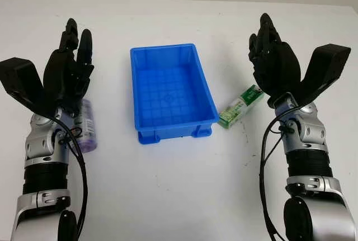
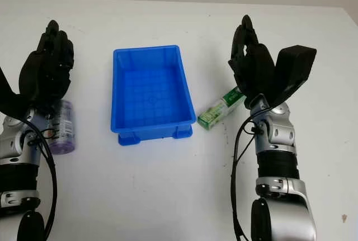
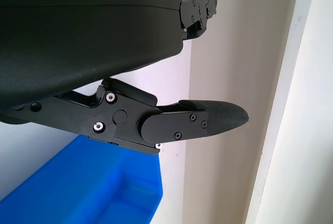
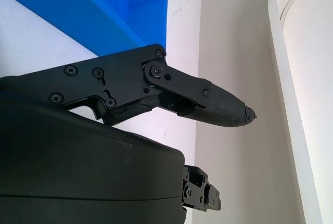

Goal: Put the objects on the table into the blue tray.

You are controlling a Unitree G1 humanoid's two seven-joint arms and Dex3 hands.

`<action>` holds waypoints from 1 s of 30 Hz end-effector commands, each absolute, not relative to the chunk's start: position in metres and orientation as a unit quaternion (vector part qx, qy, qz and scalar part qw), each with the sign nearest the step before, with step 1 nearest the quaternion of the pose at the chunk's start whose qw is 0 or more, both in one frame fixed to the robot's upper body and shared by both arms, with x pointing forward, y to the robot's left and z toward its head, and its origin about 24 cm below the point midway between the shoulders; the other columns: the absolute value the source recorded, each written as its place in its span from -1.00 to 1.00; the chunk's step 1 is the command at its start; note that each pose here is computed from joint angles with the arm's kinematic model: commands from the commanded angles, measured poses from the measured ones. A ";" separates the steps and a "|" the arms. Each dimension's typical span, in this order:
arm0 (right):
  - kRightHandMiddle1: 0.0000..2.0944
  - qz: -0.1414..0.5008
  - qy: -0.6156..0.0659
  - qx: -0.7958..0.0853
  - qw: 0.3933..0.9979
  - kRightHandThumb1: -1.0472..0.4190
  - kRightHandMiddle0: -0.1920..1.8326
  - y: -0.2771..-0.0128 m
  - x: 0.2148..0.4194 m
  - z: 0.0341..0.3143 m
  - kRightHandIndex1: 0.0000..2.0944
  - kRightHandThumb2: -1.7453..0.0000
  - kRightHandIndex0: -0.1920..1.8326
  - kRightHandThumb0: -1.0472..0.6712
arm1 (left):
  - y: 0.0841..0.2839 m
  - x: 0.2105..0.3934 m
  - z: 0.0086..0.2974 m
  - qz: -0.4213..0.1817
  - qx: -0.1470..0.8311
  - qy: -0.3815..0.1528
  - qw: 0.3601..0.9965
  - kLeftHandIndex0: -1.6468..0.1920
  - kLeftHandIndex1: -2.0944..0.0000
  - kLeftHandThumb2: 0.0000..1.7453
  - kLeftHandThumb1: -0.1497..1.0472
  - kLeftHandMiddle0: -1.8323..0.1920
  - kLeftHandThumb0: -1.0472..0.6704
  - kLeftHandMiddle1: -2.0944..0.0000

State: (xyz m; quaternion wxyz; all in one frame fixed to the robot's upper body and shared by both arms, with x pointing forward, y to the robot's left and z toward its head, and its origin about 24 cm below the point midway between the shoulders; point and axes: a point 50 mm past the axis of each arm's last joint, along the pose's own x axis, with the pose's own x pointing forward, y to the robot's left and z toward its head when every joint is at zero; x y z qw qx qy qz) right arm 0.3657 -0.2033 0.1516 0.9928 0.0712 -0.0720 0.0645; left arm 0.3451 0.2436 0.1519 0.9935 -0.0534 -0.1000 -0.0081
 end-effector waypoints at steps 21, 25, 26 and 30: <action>-0.90 0.133 -0.172 -0.209 0.953 -0.88 -0.81 -0.229 0.346 0.245 -0.91 0.93 -0.83 -0.47 | 0.240 0.347 0.153 -0.020 -0.062 -0.108 0.992 1.00 1.00 -0.47 1.00 1.00 -0.55 1.00; -0.78 0.180 -0.169 -0.329 0.911 -0.69 -0.62 -0.230 0.333 0.275 -0.81 0.97 -0.60 -0.31 | 0.239 0.348 0.153 -0.020 -0.064 -0.111 0.992 1.00 1.00 -0.46 1.00 1.00 -0.54 1.00; -0.75 0.195 -0.164 -0.358 0.898 -0.64 -0.55 -0.230 0.330 0.281 -0.77 0.98 -0.51 -0.24 | 0.239 0.348 0.154 -0.021 -0.063 -0.111 0.992 1.00 1.00 -0.46 1.00 1.00 -0.55 1.00; -0.78 0.228 -0.149 -0.439 0.856 -0.56 -0.42 -0.228 0.322 0.289 -0.76 0.95 -0.38 -0.19 | 0.238 0.347 0.156 -0.022 -0.062 -0.110 0.992 1.00 1.00 -0.47 1.00 1.00 -0.55 1.00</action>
